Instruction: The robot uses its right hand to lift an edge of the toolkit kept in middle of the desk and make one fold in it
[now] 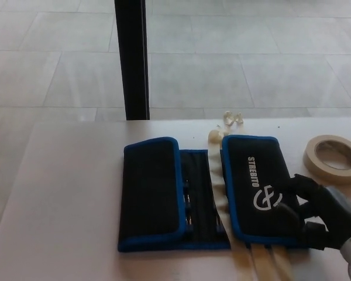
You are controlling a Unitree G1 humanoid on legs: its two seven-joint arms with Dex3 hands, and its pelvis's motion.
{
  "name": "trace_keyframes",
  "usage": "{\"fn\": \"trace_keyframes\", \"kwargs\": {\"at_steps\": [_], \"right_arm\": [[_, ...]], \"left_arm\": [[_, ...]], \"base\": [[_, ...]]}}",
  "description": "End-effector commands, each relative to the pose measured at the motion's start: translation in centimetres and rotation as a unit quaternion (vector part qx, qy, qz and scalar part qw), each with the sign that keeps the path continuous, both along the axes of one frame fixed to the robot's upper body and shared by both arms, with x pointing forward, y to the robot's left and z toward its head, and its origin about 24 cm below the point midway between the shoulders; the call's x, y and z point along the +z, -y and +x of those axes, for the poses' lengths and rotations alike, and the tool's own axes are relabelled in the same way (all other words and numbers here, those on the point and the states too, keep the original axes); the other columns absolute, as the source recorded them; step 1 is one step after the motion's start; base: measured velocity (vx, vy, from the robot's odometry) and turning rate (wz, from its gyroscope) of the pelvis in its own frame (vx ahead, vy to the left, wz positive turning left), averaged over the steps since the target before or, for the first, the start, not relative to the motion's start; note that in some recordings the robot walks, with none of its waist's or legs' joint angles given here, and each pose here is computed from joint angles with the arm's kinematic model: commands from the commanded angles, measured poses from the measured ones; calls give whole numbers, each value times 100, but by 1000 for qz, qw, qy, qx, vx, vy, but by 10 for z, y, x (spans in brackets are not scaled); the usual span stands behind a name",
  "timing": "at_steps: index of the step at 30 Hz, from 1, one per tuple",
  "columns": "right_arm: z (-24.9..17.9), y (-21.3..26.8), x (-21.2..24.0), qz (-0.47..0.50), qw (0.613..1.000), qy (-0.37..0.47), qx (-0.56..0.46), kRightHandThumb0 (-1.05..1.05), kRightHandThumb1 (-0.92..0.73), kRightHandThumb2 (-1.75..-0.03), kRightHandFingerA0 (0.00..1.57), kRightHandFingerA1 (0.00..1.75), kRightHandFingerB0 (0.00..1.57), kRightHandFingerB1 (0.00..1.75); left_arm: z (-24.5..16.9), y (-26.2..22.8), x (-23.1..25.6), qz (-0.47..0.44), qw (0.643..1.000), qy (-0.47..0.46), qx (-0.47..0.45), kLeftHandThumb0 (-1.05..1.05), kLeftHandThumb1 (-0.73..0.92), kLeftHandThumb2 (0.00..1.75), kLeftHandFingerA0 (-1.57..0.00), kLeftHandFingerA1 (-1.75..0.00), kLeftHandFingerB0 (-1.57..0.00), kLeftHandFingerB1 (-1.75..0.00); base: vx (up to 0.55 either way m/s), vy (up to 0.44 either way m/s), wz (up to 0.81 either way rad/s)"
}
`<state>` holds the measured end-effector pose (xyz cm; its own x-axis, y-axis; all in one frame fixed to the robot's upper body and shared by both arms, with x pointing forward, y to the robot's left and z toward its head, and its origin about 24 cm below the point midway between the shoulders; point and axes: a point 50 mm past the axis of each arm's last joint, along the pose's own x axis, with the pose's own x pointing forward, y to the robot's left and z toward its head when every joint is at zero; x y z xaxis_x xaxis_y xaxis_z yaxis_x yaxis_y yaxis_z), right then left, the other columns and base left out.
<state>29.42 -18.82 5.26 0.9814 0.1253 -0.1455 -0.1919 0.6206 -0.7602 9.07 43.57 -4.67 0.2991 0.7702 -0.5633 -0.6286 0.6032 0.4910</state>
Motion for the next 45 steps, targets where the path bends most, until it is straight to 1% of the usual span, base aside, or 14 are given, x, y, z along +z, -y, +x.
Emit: {"fn": "trace_keyframes", "kwargs": {"at_steps": [1, 5, 6, 7, 9, 12, 18, 23, 24, 34, 36, 37, 41, 45], "right_arm": [[-29, 14, -23, -196, 964, -24, 177, -81, -74, -86, 44, 64, 39, 48], [-24, 26, 6, -65, 987, -28, 145, -65, -83, -65, 41, 55, 43, 46], [-22, 31, 22, -33, 990, -10, 136, -64, -66, -103, 48, 71, 39, 57], [-21, 34, 31, -23, 991, 7, 129, -68, -83, -65, 65, 91, 50, 44], [-19, 43, 51, -4, 994, 31, 106, -70, -84, -66, 78, 114, 50, 41], [-16, 75, 102, 130, 986, 93, 43, -47, -83, -65, 64, 55, 56, 46], [-26, 136, 142, 198, 965, 148, -92, -57, -84, -65, 68, 48, 57, 45], [-50, 206, 156, 309, 899, 209, -230, -40, -65, -105, 64, 69, 40, 57], [-56, 219, 154, 327, 883, 220, -254, -51, -80, -64, 73, 49, 57, 45], [-134, 292, 61, 493, 626, 287, -531, -74, -78, -63, 87, 72, 58, 57], [-140, 293, 47, 512, 590, 298, -549, -73, -63, -109, 83, 80, 52, 66], [-148, 292, 31, 506, 566, 306, -575, -76, -75, -63, 85, 74, 52, 56], [-161, 286, -2, 509, 481, 322, -638, -70, -63, -93, 79, 86, 43, 67], [-169, 279, -23, 530, 423, 320, -661, -68, -82, -64, 68, 93, 41, 75]], "left_arm": [[0, -14, 16, 38, 999, -24, -8, -65, 80, 64, -75, -67, -62, -57], [0, -14, 15, 34, 999, -24, -11, -63, 81, 64, -72, -67, -57, -57], [-1, -14, 15, 33, 999, -23, -10, -64, 81, 64, -73, -67, -59, -57], [-1, -14, 15, 32, 999, -24, -10, -63, 82, 64, -73, -67, -59, -57], [0, -13, 14, 32, 999, -22, -10, -64, 81, 64, -75, -69, -60, -57], [-1, -13, 14, 31, 999, -20, -9, -64, 80, 64, -73, -72, -63, -63], [-2, -14, 14, 29, 999, -24, -4, -63, 80, 64, -74, -65, -57, -57], [-4, -14, 13, 29, 999, -26, -9, -65, 81, 64, -72, -67, -58, -55], [-3, -14, 14, 29, 999, -25, -10, -64, 82, 64, -71, -66, -56, -54], [1, -12, 13, 21, 1000, -9, -2, -63, 82, 64, -70, -65, -55, -54], [1, -11, 12, 19, 1000, -6, -3, -63, 83, 64, -69, -64, -54, -54], [-1, -11, 11, 19, 1000, -6, -2, -63, 83, 65, -70, -64, -56, -55], [-1, -9, 9, 15, 1000, -7, 0, -63, 84, 65, -69, -63, -58, -57], [-4, -8, 7, 10, 1000, -3, 13, -63, 83, 64, -71, -64, -57, -55]], "base": [[0, 0, 0], [0, 0, 0], [0, 0, 0], [0, 0, 0], [0, 0, 0], [0, 0, 0], [0, 0, 0], [0, 0, 0], [0, 0, 0], [0, 0, 0], [0, 0, 0], [0, 0, 0], [0, 0, 0], [0, 0, 0]]}}
